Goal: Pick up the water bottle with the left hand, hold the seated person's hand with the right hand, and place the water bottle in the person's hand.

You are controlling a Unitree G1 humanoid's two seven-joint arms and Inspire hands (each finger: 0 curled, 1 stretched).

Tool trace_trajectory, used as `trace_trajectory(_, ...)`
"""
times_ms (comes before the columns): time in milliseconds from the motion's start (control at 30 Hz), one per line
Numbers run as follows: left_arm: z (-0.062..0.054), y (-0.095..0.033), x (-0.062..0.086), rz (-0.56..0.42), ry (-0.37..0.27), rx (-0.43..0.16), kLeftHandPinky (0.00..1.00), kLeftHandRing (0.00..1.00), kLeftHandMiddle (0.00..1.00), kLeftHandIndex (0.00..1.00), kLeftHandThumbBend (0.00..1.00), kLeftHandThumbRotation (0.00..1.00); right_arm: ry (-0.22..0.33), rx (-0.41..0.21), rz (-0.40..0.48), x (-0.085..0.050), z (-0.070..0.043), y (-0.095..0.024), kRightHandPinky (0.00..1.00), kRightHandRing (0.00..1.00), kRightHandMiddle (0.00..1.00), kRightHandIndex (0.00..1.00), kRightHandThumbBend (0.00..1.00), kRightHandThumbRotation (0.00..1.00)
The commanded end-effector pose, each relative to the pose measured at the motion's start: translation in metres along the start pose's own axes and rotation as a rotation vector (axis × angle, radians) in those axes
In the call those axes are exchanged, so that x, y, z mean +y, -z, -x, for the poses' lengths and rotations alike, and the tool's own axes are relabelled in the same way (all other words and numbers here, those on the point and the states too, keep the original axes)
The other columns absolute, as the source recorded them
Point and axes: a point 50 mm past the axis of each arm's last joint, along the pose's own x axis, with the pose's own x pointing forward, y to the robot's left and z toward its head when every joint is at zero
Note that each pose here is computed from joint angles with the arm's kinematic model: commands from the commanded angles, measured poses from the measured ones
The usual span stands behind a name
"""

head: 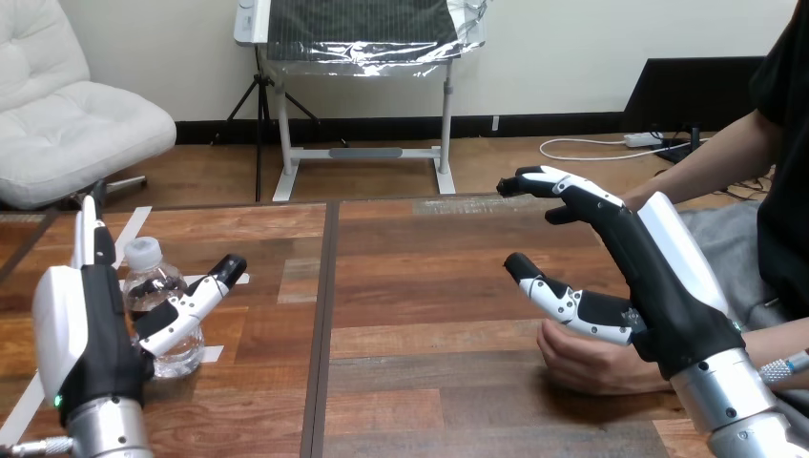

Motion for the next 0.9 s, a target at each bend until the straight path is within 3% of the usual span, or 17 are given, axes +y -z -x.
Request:
trace_trajectory(0, -0.020, -0.013, -0.003, -0.004, 0.004, -0.054, 0.87, 0.94, 0.97, 0.98, 0.97, 0.51, 0.028, -0.061, 0.042, -0.013, -0.014, -0.007, 0.74, 0.84, 0.87, 0.76, 0.41, 0.00)
trace_trajectory(867, -0.044, 0.004, -0.018, -0.114, 0.039, 0.055, 0.87, 0.94, 0.96, 0.98, 1.00, 0.57, 0.019, -0.059, 0.059, -0.016, -0.016, -0.007, 0.75, 0.85, 0.86, 0.76, 0.43, 0.00)
